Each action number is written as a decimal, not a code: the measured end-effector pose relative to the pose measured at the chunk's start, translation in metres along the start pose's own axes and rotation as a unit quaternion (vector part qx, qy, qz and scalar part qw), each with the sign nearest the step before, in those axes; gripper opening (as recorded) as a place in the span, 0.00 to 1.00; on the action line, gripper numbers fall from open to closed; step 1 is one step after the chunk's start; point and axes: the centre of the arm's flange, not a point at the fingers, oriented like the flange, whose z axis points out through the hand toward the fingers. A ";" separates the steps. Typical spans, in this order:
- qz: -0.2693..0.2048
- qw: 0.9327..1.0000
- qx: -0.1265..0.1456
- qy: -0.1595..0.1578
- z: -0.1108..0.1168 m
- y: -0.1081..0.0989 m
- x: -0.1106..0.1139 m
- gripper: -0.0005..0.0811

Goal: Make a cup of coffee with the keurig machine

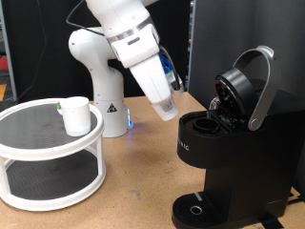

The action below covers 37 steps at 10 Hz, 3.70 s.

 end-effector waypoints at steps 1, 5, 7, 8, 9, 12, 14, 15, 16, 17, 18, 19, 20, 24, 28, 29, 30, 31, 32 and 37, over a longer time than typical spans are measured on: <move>-0.007 1.000 0.006 -0.004 0.002 -0.002 -0.001 0.54; -0.010 0.999 0.030 0.015 0.011 -0.022 0.015 0.54; -0.019 0.999 0.027 0.021 0.015 -0.032 0.025 0.54; -0.024 0.999 0.026 0.021 0.018 -0.038 0.029 0.54; -0.028 0.999 0.025 0.020 0.021 -0.042 0.032 0.54; -0.029 0.999 0.015 0.001 0.034 -0.057 0.039 0.54; -0.031 0.999 -0.001 -0.029 0.043 -0.067 0.043 0.54; -0.032 0.999 -0.004 -0.036 0.046 -0.071 0.044 0.54; -0.033 0.999 -0.006 -0.039 0.049 -0.073 0.046 0.54; -0.032 0.998 -0.007 -0.044 0.052 -0.075 0.046 0.54; -0.031 0.998 -0.009 -0.051 0.056 -0.075 0.046 0.54; -0.031 0.998 -0.012 -0.059 0.060 -0.074 0.046 0.54; -0.030 0.997 -0.014 -0.067 0.064 -0.073 0.045 0.54; -0.024 0.996 -0.016 -0.079 0.077 -0.065 0.045 0.54; -0.023 0.995 -0.024 -0.094 0.084 -0.063 0.052 0.54; -0.023 0.995 -0.024 -0.095 0.085 -0.063 0.052 0.54; -0.022 0.995 -0.023 -0.098 0.088 -0.061 0.051 0.54; -0.021 0.994 -0.022 -0.100 0.091 -0.060 0.050 0.81; -0.020 0.994 -0.021 -0.102 0.093 -0.060 0.050 0.81; -0.020 1.000 0.002 -0.016 0.076 -0.052 0.049 0.99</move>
